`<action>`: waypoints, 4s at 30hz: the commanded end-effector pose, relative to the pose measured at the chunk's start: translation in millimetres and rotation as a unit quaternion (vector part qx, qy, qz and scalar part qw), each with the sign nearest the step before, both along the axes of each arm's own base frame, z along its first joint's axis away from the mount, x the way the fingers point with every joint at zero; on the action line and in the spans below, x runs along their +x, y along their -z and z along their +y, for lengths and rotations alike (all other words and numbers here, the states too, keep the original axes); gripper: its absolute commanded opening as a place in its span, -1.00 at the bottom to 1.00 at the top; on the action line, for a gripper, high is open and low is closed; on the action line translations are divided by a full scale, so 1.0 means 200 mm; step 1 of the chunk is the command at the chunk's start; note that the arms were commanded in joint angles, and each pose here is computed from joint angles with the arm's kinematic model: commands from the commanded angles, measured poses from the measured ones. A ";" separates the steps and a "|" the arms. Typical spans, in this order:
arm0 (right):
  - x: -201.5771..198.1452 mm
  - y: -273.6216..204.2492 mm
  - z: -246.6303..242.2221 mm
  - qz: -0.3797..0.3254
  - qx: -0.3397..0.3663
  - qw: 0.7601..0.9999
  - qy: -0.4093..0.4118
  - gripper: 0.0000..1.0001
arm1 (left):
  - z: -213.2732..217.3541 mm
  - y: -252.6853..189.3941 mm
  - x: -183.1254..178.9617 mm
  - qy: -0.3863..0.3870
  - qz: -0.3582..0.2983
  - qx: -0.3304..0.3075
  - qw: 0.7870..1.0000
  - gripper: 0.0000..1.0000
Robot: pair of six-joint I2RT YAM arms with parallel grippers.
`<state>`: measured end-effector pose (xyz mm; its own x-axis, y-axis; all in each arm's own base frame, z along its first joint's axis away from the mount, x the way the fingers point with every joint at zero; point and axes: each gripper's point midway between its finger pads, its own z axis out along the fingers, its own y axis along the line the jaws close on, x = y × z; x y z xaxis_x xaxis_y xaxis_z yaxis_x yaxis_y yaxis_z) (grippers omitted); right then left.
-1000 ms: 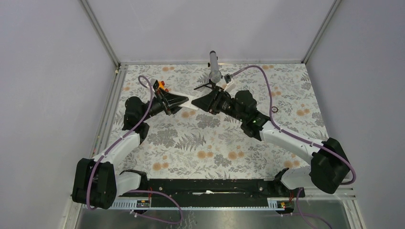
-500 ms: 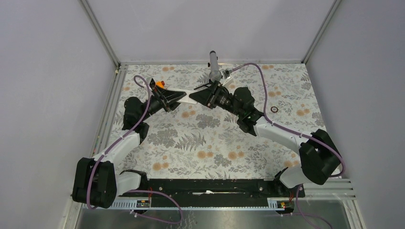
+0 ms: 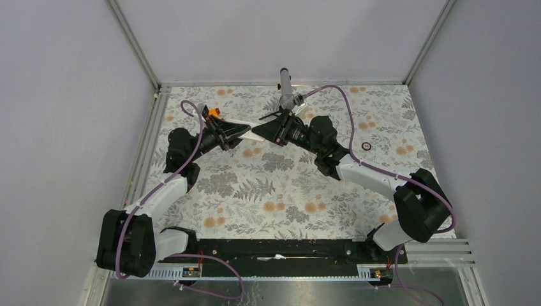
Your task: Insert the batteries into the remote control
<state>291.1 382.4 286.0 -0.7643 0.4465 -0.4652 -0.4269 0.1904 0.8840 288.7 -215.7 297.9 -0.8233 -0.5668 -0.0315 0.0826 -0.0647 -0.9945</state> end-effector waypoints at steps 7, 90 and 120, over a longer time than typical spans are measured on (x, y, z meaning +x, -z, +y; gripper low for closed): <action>-0.15 0.07 0.04 -0.038 -0.071 0.995 -0.051 -0.04 | -0.06 -0.28 -0.21 0.100 -0.097 -0.017 0.990 -1.00; -0.35 -0.06 -0.28 -0.174 -0.127 0.969 -0.117 0.93 | -0.06 -0.13 -0.32 0.188 -0.229 0.126 0.947 -1.00; -0.42 0.00 -0.05 -0.171 -0.061 0.944 -0.274 -0.91 | -0.05 -0.06 -0.40 0.223 -0.280 0.165 0.919 -0.21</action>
